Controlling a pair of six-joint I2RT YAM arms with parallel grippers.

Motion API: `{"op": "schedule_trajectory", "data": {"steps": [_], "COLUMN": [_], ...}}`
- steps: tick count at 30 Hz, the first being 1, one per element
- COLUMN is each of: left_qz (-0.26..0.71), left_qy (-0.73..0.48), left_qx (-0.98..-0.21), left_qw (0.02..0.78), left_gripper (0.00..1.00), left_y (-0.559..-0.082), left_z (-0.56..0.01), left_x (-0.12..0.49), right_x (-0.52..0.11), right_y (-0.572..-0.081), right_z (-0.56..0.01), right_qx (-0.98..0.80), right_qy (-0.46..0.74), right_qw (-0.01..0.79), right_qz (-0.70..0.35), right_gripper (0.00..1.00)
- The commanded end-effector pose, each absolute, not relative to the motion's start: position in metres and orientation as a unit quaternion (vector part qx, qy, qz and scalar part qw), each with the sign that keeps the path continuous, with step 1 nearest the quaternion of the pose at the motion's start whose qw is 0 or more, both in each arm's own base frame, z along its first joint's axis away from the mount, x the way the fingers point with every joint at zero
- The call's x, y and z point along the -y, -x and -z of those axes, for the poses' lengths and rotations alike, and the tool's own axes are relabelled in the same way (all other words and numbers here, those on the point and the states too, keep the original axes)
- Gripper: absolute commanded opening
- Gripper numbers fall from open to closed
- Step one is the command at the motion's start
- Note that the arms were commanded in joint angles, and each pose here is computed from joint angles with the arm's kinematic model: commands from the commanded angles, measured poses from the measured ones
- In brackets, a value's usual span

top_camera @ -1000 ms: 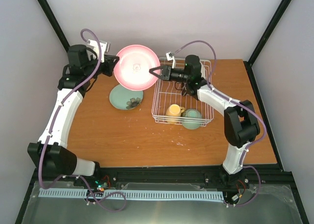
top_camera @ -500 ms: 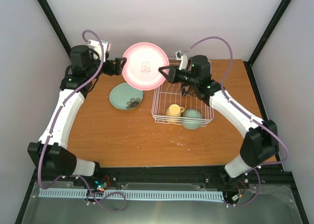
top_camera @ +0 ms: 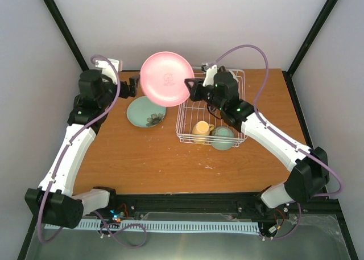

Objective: Load the mixed dishes into the dish rack

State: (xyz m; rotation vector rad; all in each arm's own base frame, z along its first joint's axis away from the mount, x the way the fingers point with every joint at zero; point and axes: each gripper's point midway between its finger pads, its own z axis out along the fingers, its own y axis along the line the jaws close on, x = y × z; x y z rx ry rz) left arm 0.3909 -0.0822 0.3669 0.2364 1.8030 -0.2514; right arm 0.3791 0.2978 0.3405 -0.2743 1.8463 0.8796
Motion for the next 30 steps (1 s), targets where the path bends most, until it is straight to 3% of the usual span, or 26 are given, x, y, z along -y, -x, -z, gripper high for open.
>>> {"op": "schedule_trajectory", "data": {"steps": [1,9,30], "left_qz": [-0.002,0.012,-0.073], "left_qy": [-0.008,-0.025,-0.011], "left_qx": [-0.713,-0.699,-0.779], "left_qw": [0.701,0.715,0.623], "left_gripper": [1.00,1.00,1.00], "left_y": [-0.377,-0.375,-0.416], "left_z": [-0.435,-0.438,-0.383], "left_x": [0.019,0.026,0.003], "right_x": [-0.196,-0.180,-0.166], "right_y": [-0.429,-0.435,-0.430], "right_z": [-0.323,-0.312,-0.266], "right_qx": [-0.786,-0.786,-0.794], "right_qy": [-0.077,-0.118,-0.180], "right_qw": [0.586,0.596,0.555], "right_qz": [-0.181,-0.114,0.170], "right_gripper": [0.03,0.03,0.03]}}
